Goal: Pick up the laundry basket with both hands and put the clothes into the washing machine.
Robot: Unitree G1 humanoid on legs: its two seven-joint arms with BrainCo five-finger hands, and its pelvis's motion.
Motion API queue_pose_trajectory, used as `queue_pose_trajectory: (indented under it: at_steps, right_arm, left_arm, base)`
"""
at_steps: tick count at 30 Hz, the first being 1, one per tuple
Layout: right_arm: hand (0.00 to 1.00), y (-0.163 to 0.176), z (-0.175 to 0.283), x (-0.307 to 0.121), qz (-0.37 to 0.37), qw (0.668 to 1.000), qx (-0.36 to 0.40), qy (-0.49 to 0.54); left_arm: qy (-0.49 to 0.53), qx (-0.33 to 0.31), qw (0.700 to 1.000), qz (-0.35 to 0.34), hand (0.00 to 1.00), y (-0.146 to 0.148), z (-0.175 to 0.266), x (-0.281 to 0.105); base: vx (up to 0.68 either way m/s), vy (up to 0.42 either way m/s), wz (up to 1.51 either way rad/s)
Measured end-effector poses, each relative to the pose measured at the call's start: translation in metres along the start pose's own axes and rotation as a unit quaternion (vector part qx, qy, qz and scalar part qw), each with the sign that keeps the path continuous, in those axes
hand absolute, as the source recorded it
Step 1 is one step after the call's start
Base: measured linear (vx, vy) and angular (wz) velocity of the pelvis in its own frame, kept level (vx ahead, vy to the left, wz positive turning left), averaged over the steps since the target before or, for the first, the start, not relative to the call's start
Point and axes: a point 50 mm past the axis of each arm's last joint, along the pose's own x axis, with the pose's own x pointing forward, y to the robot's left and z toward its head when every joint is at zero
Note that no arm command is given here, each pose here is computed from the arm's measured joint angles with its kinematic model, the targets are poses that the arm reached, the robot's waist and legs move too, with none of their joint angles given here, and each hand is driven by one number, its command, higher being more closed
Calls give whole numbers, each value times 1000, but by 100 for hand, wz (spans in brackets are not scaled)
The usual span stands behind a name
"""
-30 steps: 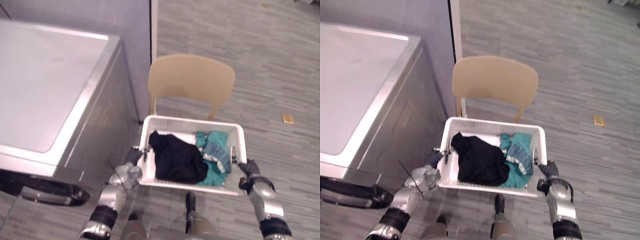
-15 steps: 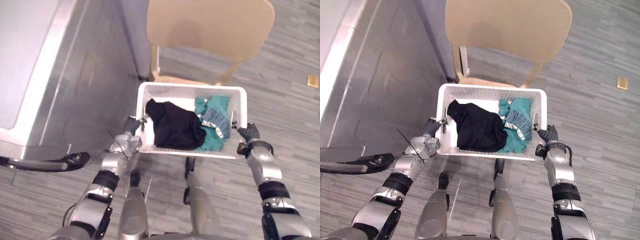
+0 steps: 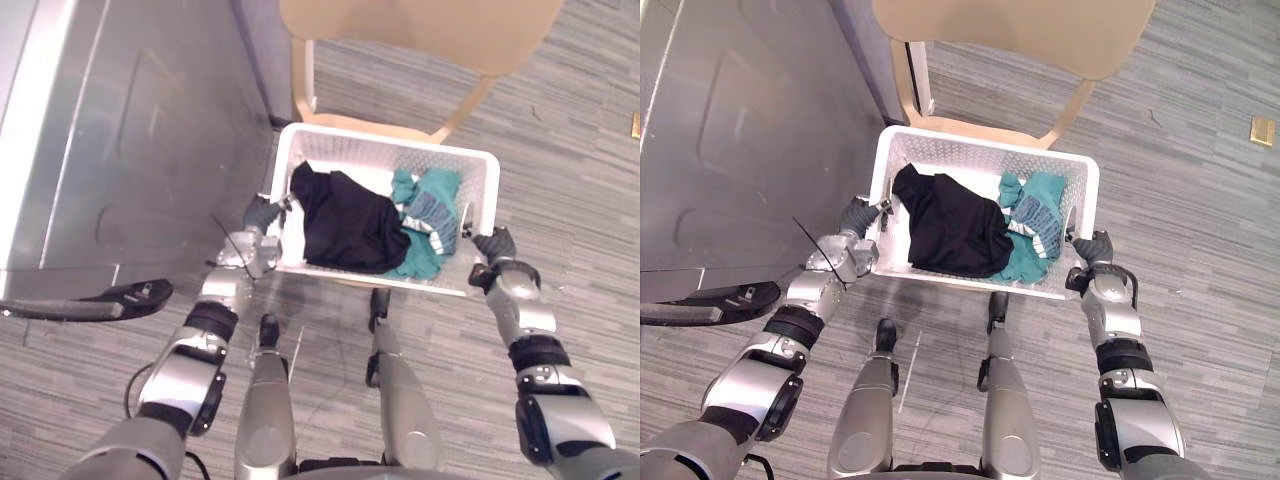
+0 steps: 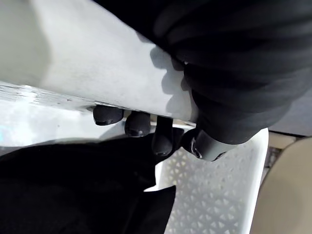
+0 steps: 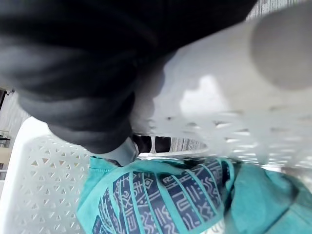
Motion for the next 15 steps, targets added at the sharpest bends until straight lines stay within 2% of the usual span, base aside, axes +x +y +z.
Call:
queue_pose_trajectory:
  at_steps: [10, 11, 12, 13, 15]
  right_arm:
    - [100, 9, 16, 6, 3, 1000, 3, -28]
    - [0, 9, 16, 6, 3, 1000, 3, -30]
    - [0, 9, 16, 6, 4, 999, 3, -31]
    - [0, 9, 17, 6, 4, 999, 3, -33]
    - [0, 10, 17, 6, 9, 999, 4, -35]
  left_arm:
    - [-27, 14, 1000, 8, 100, 3, 24, 11]
    - [-27, 15, 999, 9, 100, 3, 25, 12]
    - [-27, 15, 999, 10, 100, 3, 26, 13]
    - [-27, 14, 999, 11, 0, 4, 27, 13]
    - [-29, 7, 999, 18, 0, 7, 28, 13]
  base:
    - [-53, 34, -3]
    - [-45, 25, -1]
    - [-75, 31, -1]
    - [-66, 22, -2]
    - [-72, 20, -3]
